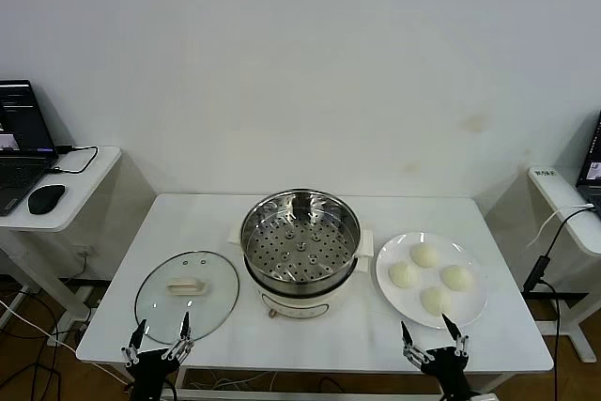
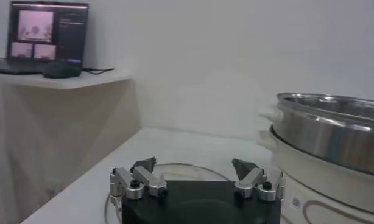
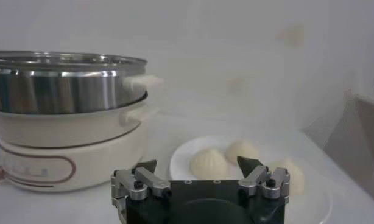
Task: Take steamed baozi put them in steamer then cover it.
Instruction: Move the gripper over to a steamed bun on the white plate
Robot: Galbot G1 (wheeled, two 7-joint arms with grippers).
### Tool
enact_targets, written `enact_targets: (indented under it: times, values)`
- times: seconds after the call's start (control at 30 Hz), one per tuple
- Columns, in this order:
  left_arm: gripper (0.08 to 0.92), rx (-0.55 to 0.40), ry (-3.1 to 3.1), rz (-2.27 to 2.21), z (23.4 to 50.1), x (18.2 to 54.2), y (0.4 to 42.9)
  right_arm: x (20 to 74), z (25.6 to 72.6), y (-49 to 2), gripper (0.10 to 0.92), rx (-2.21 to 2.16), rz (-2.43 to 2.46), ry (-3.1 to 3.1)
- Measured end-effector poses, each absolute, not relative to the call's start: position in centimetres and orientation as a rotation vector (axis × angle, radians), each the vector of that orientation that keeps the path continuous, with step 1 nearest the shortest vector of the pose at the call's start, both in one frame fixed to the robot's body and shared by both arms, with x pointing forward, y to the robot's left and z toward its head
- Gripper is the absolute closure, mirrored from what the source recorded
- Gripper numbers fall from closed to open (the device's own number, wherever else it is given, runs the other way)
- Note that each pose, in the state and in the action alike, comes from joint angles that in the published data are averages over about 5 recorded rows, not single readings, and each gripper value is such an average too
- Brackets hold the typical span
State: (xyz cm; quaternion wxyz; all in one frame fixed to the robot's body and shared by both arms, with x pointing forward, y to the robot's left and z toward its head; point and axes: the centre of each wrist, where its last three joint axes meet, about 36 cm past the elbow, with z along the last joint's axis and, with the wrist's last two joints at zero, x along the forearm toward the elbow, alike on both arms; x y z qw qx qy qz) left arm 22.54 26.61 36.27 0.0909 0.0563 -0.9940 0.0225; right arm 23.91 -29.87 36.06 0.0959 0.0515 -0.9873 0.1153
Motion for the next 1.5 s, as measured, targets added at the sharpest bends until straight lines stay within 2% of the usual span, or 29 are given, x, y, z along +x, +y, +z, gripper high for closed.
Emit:
enact_targets:
  times: [0.4,0.8,1.13,1.5]
  values:
    - [0.177,0.111,-2.953,-0.036,36.4,23.4,27.3,28.7,38.8,-36.7,0.2,0.215,0.981,-2.829]
    - [0.177,0.126,-2.943,-0.089,36.0,23.2,27.7,39.1,44.1,-42.4,0.2,0.42,1.523,-2.5]
    - [0.177,0.122,-2.941,-0.123,35.8,22.8,27.8,47.3,48.3,-43.6,0.2,0.672,1.645,-2.202]
    - [0.177,0.132,-2.946,-0.14,35.6,22.8,28.1,53.9,49.6,-42.9,0.2,0.941,1.571,-1.926]
